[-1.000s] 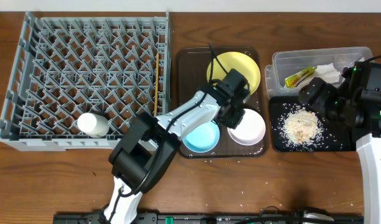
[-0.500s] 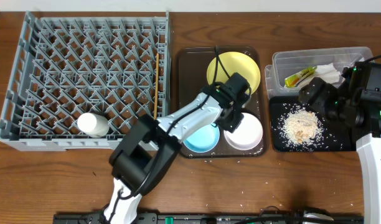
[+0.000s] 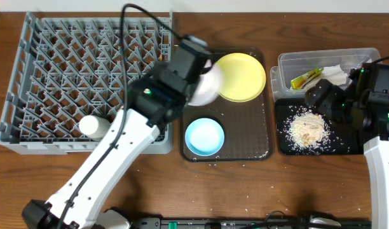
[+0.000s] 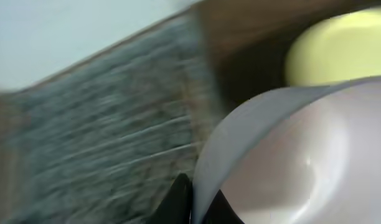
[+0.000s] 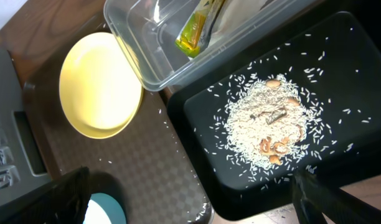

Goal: Sort waste into correct bins and load items into the dishwasher
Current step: 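Carry the pink bowl left over the dish rack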

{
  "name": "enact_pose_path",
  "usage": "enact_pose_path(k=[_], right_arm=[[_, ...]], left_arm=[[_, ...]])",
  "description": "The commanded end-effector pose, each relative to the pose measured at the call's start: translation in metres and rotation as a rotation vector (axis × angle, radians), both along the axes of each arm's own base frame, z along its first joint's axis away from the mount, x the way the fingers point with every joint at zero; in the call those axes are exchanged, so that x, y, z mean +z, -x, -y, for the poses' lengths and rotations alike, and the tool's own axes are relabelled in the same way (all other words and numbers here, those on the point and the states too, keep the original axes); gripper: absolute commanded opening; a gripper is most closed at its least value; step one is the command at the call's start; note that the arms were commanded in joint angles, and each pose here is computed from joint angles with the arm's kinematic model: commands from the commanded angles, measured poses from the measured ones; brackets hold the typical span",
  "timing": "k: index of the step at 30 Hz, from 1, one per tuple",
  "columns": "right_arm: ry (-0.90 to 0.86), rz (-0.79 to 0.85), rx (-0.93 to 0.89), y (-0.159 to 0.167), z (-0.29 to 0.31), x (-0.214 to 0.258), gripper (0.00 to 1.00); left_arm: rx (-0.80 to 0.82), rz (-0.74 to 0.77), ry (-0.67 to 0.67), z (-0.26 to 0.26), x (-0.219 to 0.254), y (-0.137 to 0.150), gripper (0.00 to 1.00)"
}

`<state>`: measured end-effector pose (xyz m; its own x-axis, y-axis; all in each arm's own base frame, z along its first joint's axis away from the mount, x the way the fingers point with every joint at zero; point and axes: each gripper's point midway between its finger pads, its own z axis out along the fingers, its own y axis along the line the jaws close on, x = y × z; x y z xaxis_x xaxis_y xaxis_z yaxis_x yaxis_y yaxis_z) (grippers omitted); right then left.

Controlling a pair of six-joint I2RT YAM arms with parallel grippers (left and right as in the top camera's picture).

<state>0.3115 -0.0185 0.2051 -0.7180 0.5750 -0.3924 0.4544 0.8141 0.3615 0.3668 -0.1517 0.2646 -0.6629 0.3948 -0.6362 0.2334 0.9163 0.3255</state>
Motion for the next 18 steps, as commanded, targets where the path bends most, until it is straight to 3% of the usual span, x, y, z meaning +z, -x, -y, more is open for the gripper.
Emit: enact_pose_path(k=[1, 9, 18], right_arm=[[-0.002, 0.0, -0.011, 0.0, 0.002, 0.001, 0.99], [-0.002, 0.0, -0.011, 0.0, 0.002, 0.001, 0.99], [-0.002, 0.0, -0.011, 0.0, 0.002, 0.001, 0.99]], left_arm=[[0.328, 0.123, -0.433, -0.099, 0.028, -0.004, 0.07], [0.483, 0.059, -0.619, -0.16, 0.017, 0.008, 0.07], [0.594, 0.034, -0.636, -0.192, -0.013, 0.008, 0.08]])
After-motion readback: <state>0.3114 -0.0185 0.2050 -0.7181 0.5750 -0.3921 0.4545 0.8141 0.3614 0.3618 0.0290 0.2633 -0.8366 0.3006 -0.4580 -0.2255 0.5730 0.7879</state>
